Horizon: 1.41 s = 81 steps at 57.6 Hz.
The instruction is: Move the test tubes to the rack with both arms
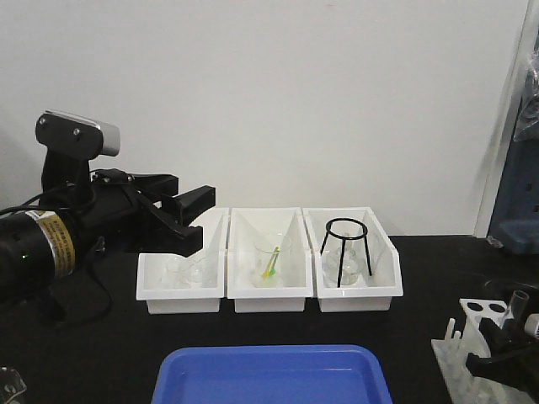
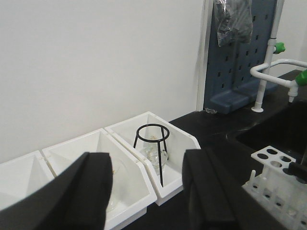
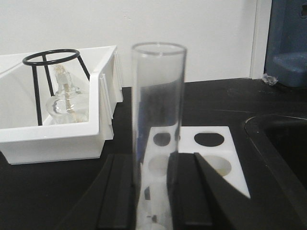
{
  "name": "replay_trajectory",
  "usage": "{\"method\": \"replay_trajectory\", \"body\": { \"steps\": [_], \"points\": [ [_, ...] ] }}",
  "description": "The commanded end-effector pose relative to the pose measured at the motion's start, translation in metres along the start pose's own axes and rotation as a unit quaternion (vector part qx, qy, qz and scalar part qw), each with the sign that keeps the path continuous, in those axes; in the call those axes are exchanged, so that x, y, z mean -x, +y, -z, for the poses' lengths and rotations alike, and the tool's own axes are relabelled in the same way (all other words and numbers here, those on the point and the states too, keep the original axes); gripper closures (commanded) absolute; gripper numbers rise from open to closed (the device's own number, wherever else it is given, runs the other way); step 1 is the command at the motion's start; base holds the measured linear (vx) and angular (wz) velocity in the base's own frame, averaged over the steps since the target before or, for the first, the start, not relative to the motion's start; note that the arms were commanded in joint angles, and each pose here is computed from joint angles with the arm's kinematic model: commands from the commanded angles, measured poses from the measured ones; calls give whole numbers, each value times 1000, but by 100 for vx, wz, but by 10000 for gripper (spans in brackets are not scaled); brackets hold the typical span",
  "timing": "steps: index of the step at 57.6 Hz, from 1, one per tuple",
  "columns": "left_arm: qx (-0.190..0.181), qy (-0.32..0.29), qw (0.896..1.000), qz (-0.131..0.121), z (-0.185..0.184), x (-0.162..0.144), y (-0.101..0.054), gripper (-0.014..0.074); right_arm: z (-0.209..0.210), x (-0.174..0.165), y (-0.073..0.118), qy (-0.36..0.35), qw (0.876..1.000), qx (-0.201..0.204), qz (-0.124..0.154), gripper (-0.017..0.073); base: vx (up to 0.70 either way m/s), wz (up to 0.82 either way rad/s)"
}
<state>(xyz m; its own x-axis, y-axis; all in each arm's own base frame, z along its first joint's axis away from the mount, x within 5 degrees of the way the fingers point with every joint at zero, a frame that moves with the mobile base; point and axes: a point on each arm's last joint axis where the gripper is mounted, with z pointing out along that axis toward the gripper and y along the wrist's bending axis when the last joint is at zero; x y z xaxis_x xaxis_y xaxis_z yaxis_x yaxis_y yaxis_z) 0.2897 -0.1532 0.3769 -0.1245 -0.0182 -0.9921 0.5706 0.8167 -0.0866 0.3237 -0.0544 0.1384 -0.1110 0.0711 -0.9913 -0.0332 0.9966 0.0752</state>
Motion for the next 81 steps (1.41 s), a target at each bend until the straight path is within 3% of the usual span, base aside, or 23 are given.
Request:
{"method": "replay_trajectory", "body": {
  "steps": [1,10,25,35,48,61,65,71,76,81],
  "points": [
    [-13,-38,999,8,10,22,-5,148,-2,18,-2,-40,999,0,21,530,0,0],
    [-13,-38,999,8,10,22,-5,148,-1,16,-2,-33,999,-2,43,408,0,0],
    [-13,-38,999,8,10,22,-5,148,-1,20,-1,-54,998,1,44,125,0,0],
    [-13,-38,999,8,10,22,-5,148,3,39,1,-88,995,-1,50,54,0,0],
    [-13,-38,999,8,10,22,-5,148,21,88,8,-157,985,0,65,64,0,0],
    [12,-29,999,8,10,20,-1,148,56,143,21,-179,983,5,43,104,0,0],
    [41,-17,999,9,10,18,4,148,72,157,27,-157,987,7,45,162,0,0],
    [112,10,994,9,13,13,17,189,102,175,35,-115,992,-5,58,302,0,0],
    [174,42,984,-19,18,8,28,307,127,187,44,-99,993,-8,68,452,0,0],
    [210,77,973,-59,27,-1,34,470,147,193,52,-84,993,-12,76,570,0,0]
  ]
}}
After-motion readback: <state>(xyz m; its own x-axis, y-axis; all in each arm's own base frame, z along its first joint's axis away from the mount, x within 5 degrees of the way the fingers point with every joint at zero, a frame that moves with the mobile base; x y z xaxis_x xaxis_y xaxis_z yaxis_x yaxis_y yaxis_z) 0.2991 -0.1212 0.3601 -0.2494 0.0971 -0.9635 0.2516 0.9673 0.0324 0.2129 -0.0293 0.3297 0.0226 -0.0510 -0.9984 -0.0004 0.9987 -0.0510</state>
